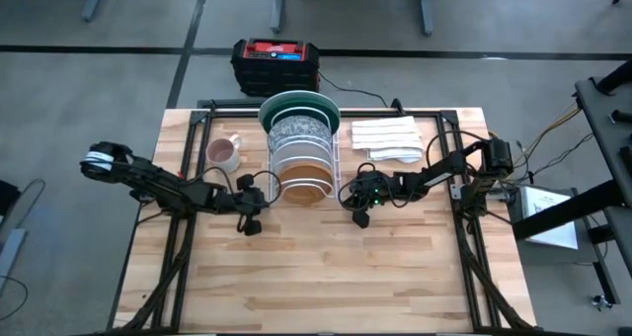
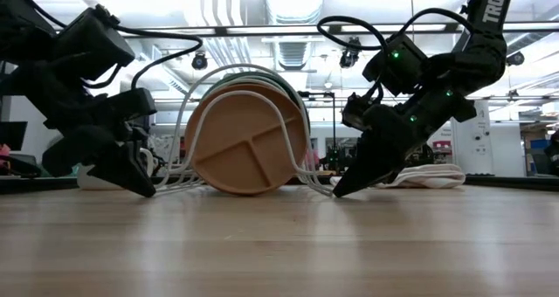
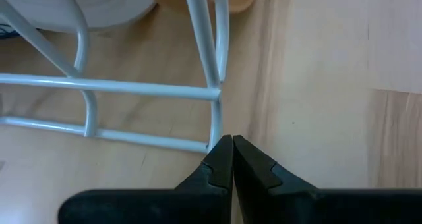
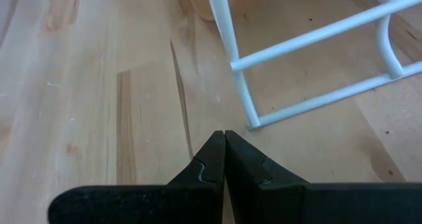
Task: Sort dishes
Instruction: Adjust the plates in the dish rack, then return to Home Position
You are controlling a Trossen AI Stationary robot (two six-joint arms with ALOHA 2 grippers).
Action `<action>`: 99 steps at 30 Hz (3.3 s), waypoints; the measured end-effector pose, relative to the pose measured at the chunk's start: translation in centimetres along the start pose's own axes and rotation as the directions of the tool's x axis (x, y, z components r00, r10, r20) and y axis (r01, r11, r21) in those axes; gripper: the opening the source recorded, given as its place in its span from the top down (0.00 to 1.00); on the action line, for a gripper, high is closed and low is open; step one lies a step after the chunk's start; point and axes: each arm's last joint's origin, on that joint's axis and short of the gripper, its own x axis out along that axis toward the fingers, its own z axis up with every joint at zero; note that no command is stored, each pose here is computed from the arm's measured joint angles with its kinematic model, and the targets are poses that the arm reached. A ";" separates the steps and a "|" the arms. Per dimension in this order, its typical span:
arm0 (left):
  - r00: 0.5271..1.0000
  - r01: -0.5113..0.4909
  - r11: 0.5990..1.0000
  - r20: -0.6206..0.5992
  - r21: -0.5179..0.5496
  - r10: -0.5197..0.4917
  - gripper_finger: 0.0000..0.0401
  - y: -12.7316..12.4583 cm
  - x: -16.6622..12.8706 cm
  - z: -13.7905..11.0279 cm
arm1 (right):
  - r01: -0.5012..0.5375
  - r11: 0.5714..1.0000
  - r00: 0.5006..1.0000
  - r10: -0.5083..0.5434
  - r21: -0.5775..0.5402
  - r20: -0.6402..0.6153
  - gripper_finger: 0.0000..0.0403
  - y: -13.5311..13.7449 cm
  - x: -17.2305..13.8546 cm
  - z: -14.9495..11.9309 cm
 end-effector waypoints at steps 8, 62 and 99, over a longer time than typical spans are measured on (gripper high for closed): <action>1.000 -0.002 1.000 -0.006 -0.013 0.002 1.00 0.0 0.0 -0.1 | 0.000 1.000 1.000 0.000 -0.001 0.000 1.00 0.0 0.0 0.0; 0.699 0.085 0.965 0.675 0.247 -0.234 1.00 3.8 -12.1 -0.1 | 0.094 0.894 0.854 0.155 -0.439 0.497 1.00 0.6 -15.4 -3.1; 0.395 -0.741 0.559 0.431 -0.373 0.811 1.00 8.0 -12.9 -1.1 | 0.138 0.876 0.863 0.123 -0.462 0.490 1.00 0.0 -15.6 -5.2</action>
